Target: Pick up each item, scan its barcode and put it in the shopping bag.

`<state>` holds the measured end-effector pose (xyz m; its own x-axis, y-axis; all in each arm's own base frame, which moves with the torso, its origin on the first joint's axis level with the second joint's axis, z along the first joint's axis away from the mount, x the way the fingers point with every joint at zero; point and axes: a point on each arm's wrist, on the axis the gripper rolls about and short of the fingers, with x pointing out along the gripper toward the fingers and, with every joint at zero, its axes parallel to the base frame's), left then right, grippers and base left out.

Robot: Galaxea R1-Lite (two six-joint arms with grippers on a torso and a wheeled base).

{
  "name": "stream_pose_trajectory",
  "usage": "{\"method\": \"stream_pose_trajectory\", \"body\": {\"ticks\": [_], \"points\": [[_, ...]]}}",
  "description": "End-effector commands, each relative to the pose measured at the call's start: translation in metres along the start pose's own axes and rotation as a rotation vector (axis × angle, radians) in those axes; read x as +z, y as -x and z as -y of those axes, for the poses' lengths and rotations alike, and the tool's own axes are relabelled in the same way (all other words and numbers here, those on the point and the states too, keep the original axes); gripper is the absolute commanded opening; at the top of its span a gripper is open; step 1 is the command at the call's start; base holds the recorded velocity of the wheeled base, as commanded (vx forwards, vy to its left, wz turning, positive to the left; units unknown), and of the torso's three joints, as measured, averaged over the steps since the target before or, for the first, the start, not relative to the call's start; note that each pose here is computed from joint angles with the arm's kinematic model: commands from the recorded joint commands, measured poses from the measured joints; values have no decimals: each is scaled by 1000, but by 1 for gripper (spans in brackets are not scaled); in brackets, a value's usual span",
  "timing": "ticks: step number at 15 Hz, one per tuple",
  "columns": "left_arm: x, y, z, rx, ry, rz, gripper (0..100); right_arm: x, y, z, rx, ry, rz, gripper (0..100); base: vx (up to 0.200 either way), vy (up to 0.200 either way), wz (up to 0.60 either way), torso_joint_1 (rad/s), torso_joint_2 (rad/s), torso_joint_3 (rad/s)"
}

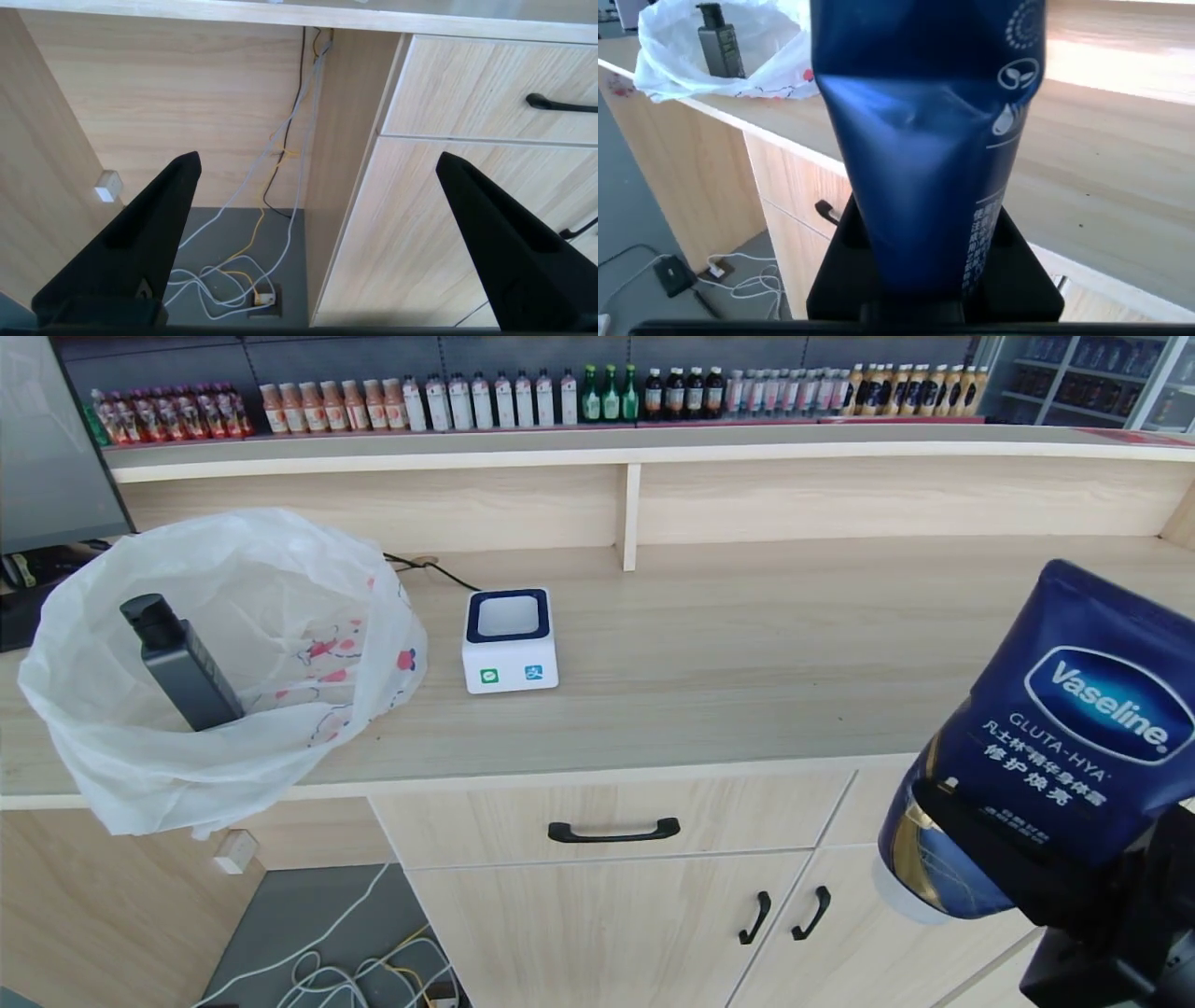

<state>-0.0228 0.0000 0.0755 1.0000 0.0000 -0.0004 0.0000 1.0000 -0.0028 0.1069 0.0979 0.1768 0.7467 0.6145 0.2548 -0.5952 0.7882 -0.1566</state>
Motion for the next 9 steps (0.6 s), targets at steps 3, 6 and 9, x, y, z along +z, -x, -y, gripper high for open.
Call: {"method": "stream_pose_trajectory", "body": {"ticks": [3, 6, 9], "points": [[0, 0, 0, -2, 0, 0, 100, 0, -13, -27, 158, 233, 19, 0, 0, 0, 0, 0, 0, 0], [0, 0, 0, 0, 0, 0, 100, 5, -31, -54, 278, 408, 90, 0, 0, 0, 0, 0, 0, 0], [0, 0, 0, -2, 0, 0, 100, 1, -36, -69, 380, 549, 143, 0, 0, 0, 0, 0, 0, 0]]}}
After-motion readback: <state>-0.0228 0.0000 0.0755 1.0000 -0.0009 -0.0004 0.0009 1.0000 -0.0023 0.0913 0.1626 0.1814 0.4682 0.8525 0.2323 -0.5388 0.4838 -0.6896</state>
